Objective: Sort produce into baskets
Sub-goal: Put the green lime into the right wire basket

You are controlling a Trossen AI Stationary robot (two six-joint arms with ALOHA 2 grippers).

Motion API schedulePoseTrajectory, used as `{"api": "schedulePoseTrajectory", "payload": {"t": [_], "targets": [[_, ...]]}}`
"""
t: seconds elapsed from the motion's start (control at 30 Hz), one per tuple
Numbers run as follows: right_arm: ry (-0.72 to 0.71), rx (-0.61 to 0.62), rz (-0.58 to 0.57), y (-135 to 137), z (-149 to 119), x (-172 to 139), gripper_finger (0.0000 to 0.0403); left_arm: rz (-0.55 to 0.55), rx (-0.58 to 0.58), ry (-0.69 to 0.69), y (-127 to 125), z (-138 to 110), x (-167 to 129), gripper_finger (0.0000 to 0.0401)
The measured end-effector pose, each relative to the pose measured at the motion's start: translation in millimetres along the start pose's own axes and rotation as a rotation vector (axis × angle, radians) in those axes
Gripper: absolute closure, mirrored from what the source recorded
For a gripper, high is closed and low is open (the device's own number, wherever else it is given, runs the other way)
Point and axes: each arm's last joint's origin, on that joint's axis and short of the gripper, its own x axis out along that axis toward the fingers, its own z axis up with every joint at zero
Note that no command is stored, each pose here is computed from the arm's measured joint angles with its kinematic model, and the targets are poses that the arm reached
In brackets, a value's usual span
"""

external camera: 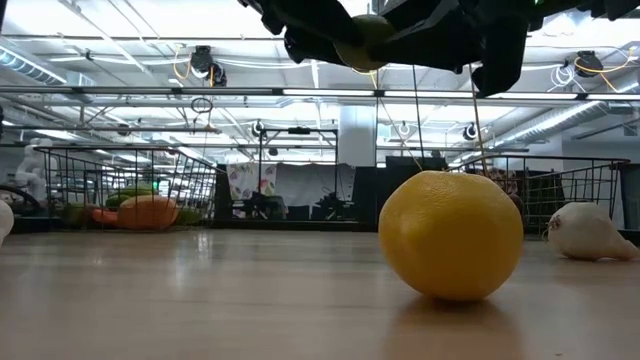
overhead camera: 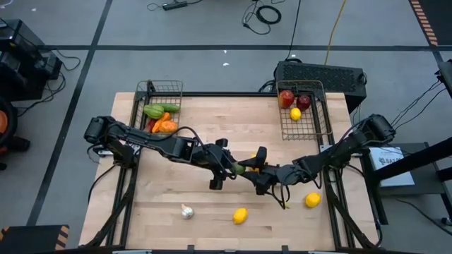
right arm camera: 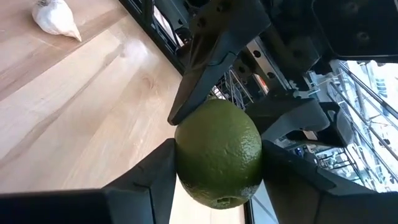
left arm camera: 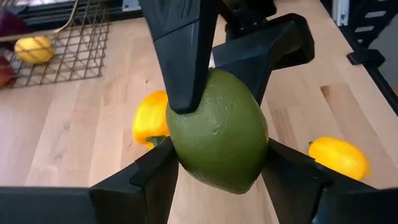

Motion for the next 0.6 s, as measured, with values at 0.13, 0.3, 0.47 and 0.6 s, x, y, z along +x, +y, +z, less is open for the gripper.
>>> {"api": "schedulePoseTrajectory", "payload": {"t": [0.13, 0.3, 0.47, 0.6], "targets": [[0.028, -0.004, -0.032, 0.8, 1.1, -1.9, 0.0205, 0.026, -0.007, 0.033, 0.2, -2.4, -3.5, 0.0151], [0.127, -0.038, -0.140, 1.4, 4.2, -9.4, 0.0204, 0.166, -0.007, 0.026, 2.6, 1.8, -23.9, 0.0094], [0.232, -0.093, -0.250, -2.8, 6.8, -18.2, 0.0204, 0.319, -0.035, 0.010, 6.5, 5.7, -48.7, 0.0072], [0.392, -0.169, -0.374, -15.7, 3.7, -23.4, 0.0204, 0.346, -0.048, -0.035, 3.6, 10.7, -67.3, 0.0071]]}}
